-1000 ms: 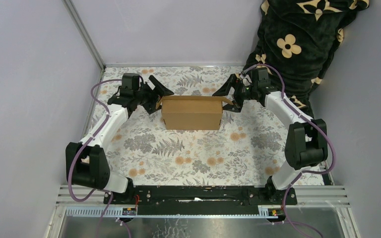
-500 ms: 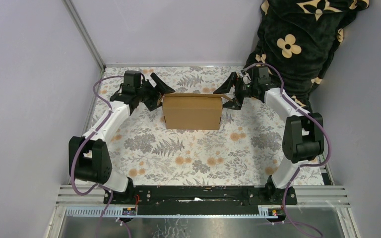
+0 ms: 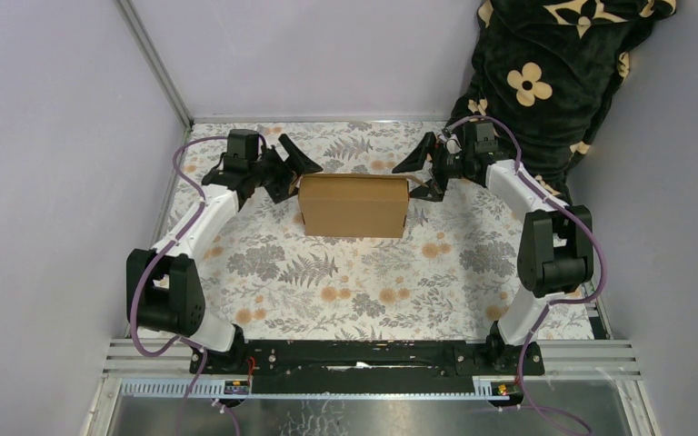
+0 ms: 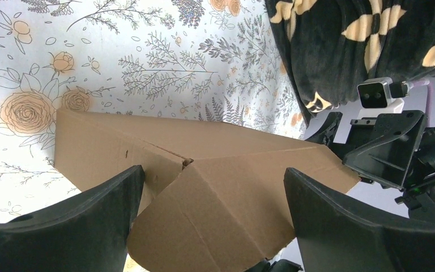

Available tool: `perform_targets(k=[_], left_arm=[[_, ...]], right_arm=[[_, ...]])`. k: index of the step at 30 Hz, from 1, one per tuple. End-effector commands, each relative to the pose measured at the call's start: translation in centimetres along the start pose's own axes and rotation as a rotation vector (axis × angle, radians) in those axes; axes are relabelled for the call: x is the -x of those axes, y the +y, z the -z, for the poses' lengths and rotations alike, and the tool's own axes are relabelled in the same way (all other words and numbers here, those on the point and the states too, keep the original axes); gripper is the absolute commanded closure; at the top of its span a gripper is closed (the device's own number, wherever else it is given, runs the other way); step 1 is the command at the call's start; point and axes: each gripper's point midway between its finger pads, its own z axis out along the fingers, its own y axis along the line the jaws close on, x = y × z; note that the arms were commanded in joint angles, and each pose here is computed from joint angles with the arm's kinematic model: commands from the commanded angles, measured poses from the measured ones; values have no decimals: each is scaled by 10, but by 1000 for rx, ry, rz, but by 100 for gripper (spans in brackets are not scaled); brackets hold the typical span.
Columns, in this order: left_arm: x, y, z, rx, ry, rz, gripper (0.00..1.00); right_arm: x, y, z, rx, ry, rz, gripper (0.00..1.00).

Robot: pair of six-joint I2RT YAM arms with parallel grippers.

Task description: Fold the paper box

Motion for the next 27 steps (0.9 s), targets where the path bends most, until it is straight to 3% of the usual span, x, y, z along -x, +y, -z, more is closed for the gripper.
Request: perform_targets(k=[1, 13, 27], left_arm=[[-32, -18, 1, -88, 157, -20, 2], [-29, -9, 1, -56, 155, -59, 2], [-21, -6, 7, -58, 146, -70, 2]], right_arm=[[-8, 22, -1, 59, 65, 43, 0], [6, 20, 7, -21, 27, 107, 0], [17, 26, 19, 9, -9, 107, 0]])
